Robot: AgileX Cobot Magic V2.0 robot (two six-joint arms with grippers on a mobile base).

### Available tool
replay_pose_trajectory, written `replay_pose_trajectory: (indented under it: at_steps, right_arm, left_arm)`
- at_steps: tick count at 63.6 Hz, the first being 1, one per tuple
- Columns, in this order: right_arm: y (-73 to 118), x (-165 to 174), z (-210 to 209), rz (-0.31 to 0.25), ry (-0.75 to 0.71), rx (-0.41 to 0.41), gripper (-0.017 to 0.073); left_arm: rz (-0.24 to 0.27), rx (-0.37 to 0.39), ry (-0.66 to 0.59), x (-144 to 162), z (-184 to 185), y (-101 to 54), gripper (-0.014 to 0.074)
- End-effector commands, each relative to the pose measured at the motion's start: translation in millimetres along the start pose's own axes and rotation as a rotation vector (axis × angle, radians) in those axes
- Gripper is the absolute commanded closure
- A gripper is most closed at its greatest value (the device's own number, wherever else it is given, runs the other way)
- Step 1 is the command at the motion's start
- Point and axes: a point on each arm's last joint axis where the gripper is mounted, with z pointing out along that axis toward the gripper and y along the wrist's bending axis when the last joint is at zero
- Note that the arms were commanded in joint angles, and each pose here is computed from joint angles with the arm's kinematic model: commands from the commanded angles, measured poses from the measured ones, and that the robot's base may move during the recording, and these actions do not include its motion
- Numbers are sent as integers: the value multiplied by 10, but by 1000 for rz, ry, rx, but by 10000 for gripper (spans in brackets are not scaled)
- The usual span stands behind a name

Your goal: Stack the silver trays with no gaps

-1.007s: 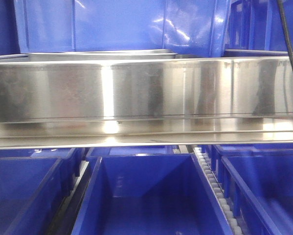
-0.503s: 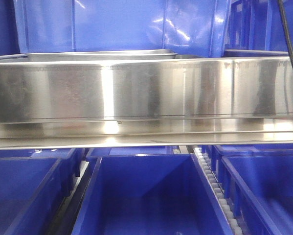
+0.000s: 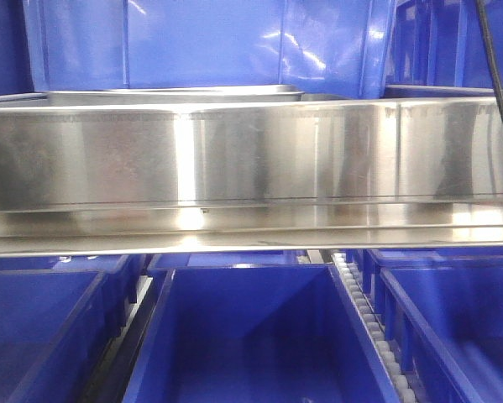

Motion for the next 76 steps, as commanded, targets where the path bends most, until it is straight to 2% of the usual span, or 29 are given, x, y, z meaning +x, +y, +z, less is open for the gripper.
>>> replay_pose_trajectory:
  at_steps: [1,19,76]
  right_arm:
    - [32,-82,-38,-12,-37,-22,637]
    - [32,-82,-38,-12,-37,-22,637]
    - [32,-82,-38,-12,-37,-22,637]
  left_arm:
    - [-7,-4,-15,-15,-4,2,589]
    - [-19,-25,-30,-28,-5,13,589]
    - [-19,-24,-32,-30,-5,12,589]
